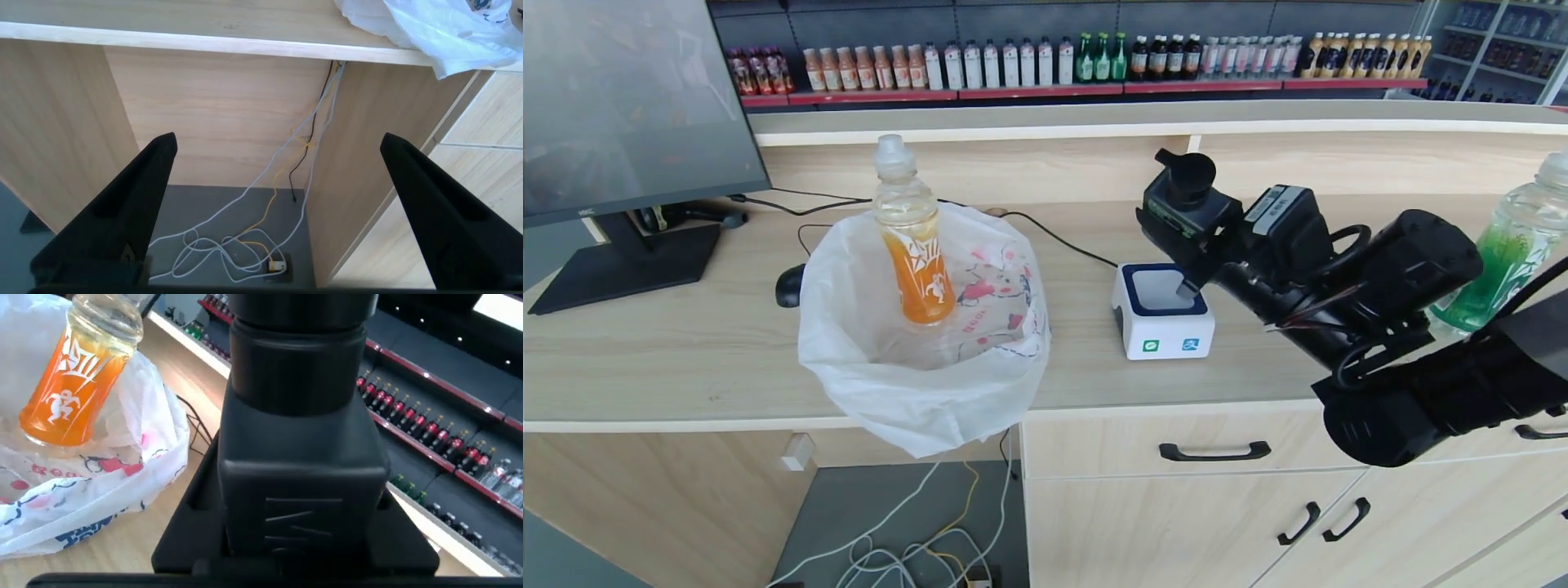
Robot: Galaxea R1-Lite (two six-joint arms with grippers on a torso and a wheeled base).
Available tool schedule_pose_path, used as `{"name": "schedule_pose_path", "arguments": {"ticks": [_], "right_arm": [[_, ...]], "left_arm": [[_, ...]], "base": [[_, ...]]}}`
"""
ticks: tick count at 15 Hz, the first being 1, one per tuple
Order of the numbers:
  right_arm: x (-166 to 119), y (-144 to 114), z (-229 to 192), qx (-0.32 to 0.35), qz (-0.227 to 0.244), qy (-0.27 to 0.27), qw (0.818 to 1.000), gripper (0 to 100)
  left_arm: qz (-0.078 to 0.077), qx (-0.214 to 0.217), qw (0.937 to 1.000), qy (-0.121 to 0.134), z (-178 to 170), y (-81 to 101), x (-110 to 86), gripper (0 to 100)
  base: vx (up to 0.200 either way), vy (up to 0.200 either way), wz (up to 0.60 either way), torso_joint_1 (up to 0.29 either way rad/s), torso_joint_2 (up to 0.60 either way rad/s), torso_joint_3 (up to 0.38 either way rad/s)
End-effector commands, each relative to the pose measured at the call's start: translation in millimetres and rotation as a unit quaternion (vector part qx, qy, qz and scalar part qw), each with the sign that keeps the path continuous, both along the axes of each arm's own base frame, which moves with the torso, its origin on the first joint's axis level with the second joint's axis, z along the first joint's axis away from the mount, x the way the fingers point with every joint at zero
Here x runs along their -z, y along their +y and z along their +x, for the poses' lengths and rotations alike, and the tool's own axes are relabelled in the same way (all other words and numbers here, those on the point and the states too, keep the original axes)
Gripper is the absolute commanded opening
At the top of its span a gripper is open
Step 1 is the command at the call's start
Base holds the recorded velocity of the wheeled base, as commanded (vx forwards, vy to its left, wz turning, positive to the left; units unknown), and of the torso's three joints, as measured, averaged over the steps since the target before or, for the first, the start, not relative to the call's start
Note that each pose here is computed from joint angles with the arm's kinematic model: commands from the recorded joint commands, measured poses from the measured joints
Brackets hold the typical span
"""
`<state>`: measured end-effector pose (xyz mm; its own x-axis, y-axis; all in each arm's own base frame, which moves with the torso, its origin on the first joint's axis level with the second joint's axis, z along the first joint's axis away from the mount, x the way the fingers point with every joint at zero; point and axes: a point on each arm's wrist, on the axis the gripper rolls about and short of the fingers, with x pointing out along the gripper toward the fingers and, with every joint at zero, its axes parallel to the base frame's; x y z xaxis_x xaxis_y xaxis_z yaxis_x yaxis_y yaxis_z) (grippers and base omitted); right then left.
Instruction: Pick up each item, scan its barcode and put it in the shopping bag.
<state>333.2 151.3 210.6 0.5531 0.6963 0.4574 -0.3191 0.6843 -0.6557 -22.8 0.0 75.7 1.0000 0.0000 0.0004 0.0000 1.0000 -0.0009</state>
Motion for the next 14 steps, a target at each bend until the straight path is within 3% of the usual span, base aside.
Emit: {"name": "schedule_pose_path", "arguments": {"ticks": [1, 7, 12, 14], "right_arm": [[10.5, -4.0, 11.6, 0.004, -0.029, -0.013, 0.999, 0], [20.6, -29.2, 19.9, -0.003, -0.09, -0.042, 0.995, 0], [32.0, -25.1, 24.9, -0.006, -0.099, -0.035, 0.994, 0], [41.4, -9.0, 23.4, -0.027, -0.103, -0.027, 0.994, 0]], "left_arm": [[0.0, 0.0, 1.0, 0.0, 0.0, 0.0, 0.2, 100], [0.0, 0.0, 1.0, 0.0, 0.0, 0.0, 0.2, 100], [0.0, 0.0, 1.0, -0.001, -0.1, 0.0, -0.2, 100], [0.0, 0.0, 1.0, 0.0, 0.0, 0.0, 0.2, 100]], "base": [[0.0, 0.0, 0.0, 0.0, 0.0, 0.0], [0.0, 0.0, 0.0, 0.0, 0.0, 0.0], [0.0, 0.0, 0.0, 0.0, 0.0, 0.0], [0.0, 0.0, 0.0, 0.0, 0.0, 0.0]]}}
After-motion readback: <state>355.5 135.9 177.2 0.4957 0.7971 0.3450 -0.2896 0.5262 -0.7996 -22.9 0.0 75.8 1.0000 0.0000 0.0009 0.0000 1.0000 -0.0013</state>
